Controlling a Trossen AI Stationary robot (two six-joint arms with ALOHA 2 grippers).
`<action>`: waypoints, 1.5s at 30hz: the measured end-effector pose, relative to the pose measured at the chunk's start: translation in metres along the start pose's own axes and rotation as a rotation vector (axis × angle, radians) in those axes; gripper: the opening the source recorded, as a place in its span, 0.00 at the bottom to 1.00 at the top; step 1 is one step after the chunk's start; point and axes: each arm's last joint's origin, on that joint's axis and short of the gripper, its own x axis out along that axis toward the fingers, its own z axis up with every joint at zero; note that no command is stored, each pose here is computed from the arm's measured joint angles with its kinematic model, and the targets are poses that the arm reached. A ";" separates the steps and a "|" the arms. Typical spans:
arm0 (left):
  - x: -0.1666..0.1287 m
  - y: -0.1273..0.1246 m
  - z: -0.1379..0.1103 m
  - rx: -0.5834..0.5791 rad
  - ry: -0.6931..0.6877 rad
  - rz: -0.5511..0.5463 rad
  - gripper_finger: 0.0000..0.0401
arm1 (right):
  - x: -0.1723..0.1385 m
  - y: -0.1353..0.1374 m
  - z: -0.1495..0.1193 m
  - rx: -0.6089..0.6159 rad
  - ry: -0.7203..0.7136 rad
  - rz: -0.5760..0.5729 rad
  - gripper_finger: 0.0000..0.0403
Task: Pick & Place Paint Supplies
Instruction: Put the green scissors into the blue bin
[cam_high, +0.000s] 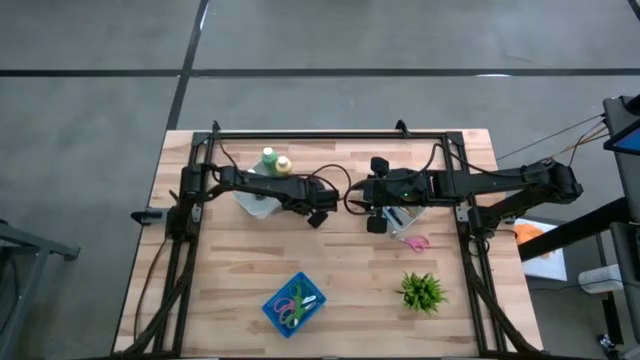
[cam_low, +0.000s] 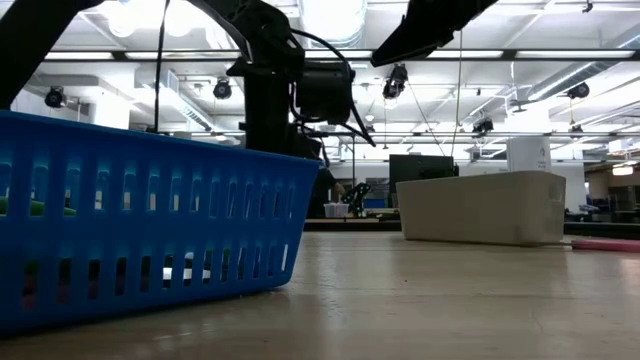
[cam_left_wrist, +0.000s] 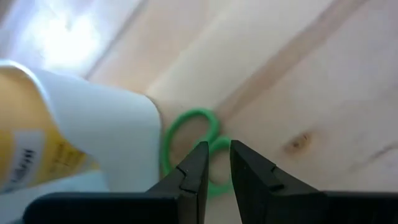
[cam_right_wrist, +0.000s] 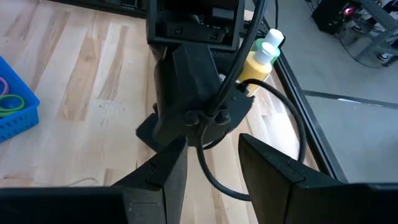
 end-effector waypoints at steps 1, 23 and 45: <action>0.000 0.000 0.000 0.006 -0.010 0.010 0.17 | 0.000 0.000 0.000 0.000 0.000 0.000 0.35; 0.016 -0.011 -0.009 0.119 -0.023 0.110 0.17 | 0.000 0.000 0.000 0.000 0.000 0.000 0.35; 0.017 -0.010 -0.015 0.094 0.005 0.082 0.17 | 0.000 0.000 0.000 0.000 0.000 0.000 0.35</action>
